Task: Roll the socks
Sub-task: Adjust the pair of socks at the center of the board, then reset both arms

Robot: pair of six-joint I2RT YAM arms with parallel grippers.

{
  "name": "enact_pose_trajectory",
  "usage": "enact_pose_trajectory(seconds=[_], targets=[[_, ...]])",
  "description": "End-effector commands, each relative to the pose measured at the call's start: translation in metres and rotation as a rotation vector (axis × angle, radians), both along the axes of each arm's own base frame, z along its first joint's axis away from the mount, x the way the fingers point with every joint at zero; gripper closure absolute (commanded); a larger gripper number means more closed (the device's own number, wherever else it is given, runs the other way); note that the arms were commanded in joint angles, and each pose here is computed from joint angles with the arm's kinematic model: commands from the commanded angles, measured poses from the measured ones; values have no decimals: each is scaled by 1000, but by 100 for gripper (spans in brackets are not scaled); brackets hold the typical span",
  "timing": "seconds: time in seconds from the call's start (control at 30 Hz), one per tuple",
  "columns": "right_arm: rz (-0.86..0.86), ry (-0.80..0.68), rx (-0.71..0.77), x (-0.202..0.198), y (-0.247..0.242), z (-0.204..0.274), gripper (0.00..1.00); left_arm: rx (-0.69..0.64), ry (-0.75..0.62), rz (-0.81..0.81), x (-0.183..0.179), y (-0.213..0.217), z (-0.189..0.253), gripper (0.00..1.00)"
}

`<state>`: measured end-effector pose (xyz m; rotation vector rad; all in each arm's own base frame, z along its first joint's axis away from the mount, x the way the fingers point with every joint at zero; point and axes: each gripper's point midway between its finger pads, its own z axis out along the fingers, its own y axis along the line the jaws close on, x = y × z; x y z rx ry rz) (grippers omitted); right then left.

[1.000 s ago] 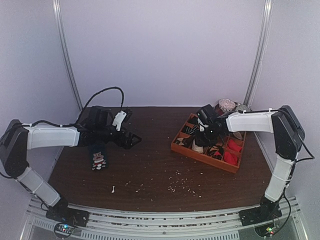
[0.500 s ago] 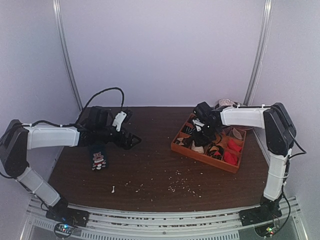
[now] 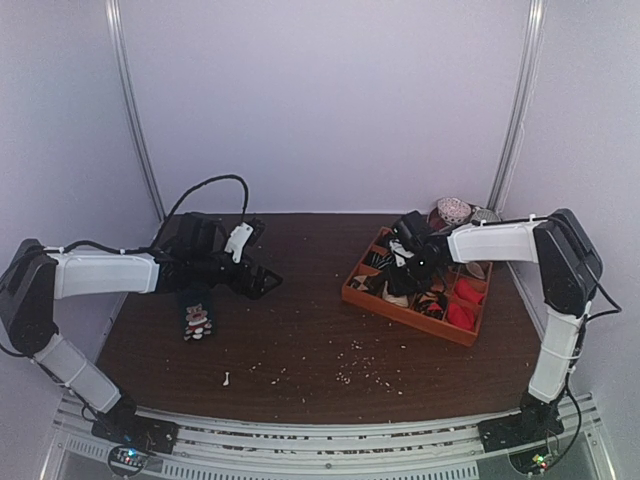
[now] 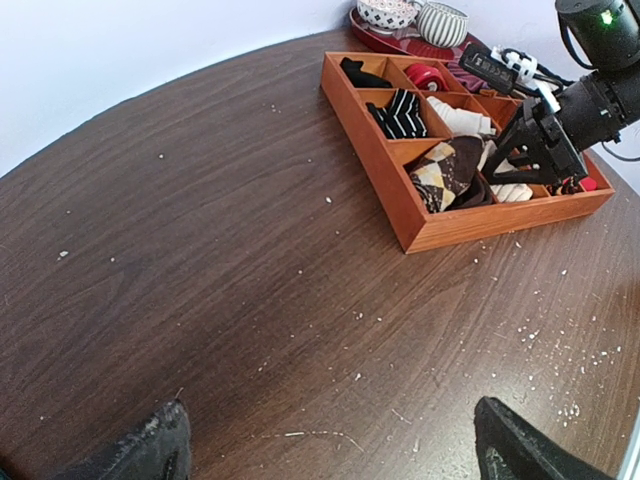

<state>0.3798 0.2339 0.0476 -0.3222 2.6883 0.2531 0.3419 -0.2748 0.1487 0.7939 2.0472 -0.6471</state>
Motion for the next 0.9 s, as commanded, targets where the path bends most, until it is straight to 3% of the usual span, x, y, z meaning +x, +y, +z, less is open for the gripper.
enact_pose_trajectory(seconds=[0.0, 0.27, 0.33, 0.37, 0.6, 0.87], targets=[[13, 141, -51, -30, -8, -33, 64, -11, -61, 12, 10, -2, 18, 2], [-3, -7, 15, -12, -5, 37, 47, -5, -106, 77, 20, 6, 37, 2], [-6, -45, 22, -12, -8, 53, 3, 0, -117, 100, 23, 10, 41, 2], [-7, -61, 20, -12, -11, 61, 0, 2, -125, 113, 24, 12, 44, 2], [-27, -243, 32, -11, -34, 126, 0, 34, -208, 229, 34, 32, 69, 2], [-41, -450, 144, -11, -44, 174, 0, -28, -329, 351, 33, 56, 121, 2]])
